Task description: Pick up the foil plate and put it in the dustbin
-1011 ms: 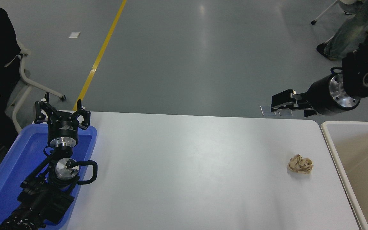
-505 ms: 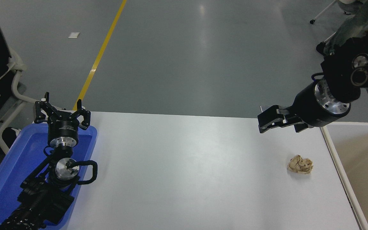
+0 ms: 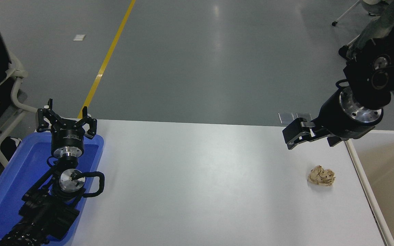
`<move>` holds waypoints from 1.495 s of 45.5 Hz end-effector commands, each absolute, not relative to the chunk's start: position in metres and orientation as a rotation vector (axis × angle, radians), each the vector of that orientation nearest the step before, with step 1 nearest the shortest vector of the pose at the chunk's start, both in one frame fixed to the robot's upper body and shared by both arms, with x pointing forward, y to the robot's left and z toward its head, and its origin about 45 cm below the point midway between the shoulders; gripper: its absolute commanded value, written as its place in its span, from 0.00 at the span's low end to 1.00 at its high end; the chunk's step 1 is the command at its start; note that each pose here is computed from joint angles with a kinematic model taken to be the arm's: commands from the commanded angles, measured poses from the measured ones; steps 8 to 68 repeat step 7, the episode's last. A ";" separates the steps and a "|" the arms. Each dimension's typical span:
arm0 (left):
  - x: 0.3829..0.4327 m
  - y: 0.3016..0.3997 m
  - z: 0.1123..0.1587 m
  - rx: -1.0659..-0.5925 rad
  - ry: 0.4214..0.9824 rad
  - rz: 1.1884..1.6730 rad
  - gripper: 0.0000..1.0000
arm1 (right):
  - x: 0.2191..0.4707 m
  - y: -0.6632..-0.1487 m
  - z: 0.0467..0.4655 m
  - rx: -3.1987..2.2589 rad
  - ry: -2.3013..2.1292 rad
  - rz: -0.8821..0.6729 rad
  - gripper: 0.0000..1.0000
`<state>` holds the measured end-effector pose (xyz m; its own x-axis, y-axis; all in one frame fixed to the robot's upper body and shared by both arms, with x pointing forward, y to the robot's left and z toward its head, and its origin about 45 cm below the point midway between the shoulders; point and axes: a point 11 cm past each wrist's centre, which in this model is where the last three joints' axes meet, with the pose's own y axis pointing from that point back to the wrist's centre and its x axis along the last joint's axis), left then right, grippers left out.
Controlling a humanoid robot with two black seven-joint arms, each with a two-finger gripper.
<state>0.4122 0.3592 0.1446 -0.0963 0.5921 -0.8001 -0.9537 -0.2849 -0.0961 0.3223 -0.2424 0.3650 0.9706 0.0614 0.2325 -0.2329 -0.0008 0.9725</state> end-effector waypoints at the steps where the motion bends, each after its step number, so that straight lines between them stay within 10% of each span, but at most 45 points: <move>1: 0.4124 0.3594 0.1451 -0.915 0.553 1.662 0.99 | 0.322 -0.244 0.367 1.558 -0.148 0.219 1.00; 68: 0.4124 0.3586 0.1449 -0.914 0.554 1.660 0.99 | 0.322 -0.243 0.368 1.561 -0.147 0.218 1.00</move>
